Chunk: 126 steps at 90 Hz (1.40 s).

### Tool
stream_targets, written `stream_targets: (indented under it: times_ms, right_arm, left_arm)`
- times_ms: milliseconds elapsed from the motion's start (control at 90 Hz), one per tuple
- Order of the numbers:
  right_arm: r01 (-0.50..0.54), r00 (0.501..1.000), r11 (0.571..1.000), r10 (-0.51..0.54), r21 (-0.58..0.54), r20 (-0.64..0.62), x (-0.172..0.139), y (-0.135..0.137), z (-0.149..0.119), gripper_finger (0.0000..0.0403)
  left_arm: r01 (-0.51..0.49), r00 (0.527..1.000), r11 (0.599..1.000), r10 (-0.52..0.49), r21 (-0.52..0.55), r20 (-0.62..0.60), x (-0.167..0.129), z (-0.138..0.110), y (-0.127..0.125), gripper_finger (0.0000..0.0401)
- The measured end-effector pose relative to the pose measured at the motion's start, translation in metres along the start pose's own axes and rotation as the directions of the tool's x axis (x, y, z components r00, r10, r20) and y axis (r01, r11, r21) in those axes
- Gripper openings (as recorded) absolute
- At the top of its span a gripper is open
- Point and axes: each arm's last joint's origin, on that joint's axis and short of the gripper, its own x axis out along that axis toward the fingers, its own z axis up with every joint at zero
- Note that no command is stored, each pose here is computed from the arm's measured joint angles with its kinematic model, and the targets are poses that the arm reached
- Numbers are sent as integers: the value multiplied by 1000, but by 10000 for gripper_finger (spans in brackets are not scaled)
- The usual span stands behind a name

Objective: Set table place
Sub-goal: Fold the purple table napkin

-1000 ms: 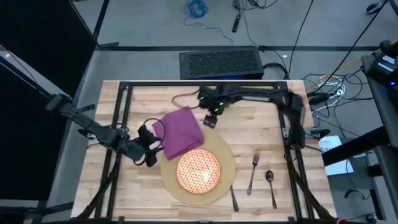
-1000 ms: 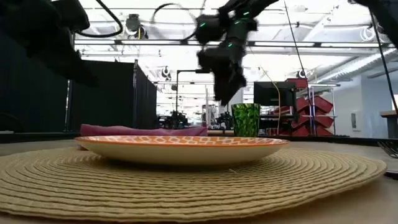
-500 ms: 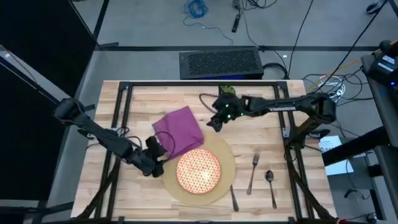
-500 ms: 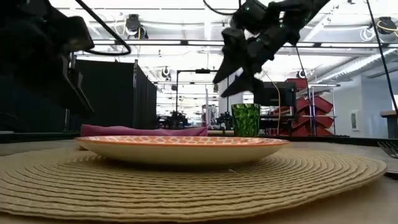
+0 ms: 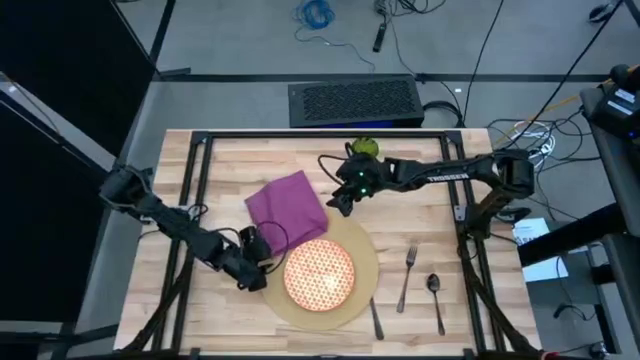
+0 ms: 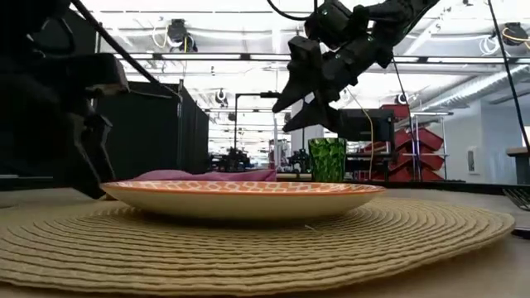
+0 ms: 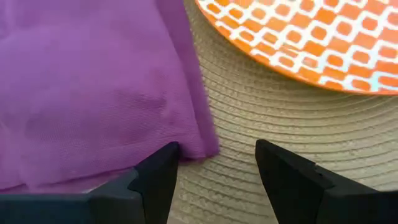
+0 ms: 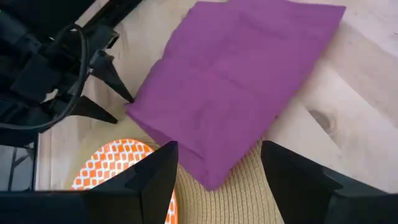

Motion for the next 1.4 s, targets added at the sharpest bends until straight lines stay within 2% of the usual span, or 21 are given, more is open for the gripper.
stream_targets:
  times_ms: [311,522,700,956,1400]
  right_arm:
    - [39,992,997,-31,67,-123,38,-6,-25,219]
    - [-24,992,995,36,92,-122,57,0,-33,219]
    - [-8,984,995,25,97,-179,59,2,-42,219]
    - [19,985,995,-2,94,-171,62,10,-48,218]
    - [68,989,994,-56,84,-136,65,8,-48,174]
  left_arm:
    - [-31,1000,999,31,-23,1,3,4,6,200]
    - [-30,1000,999,30,-24,0,3,3,6,200]
    - [-26,1000,999,26,-29,-3,3,3,6,200]
    - [-25,1000,999,25,-28,-4,3,3,6,200]
    - [-40,999,999,40,-25,8,3,4,6,200]
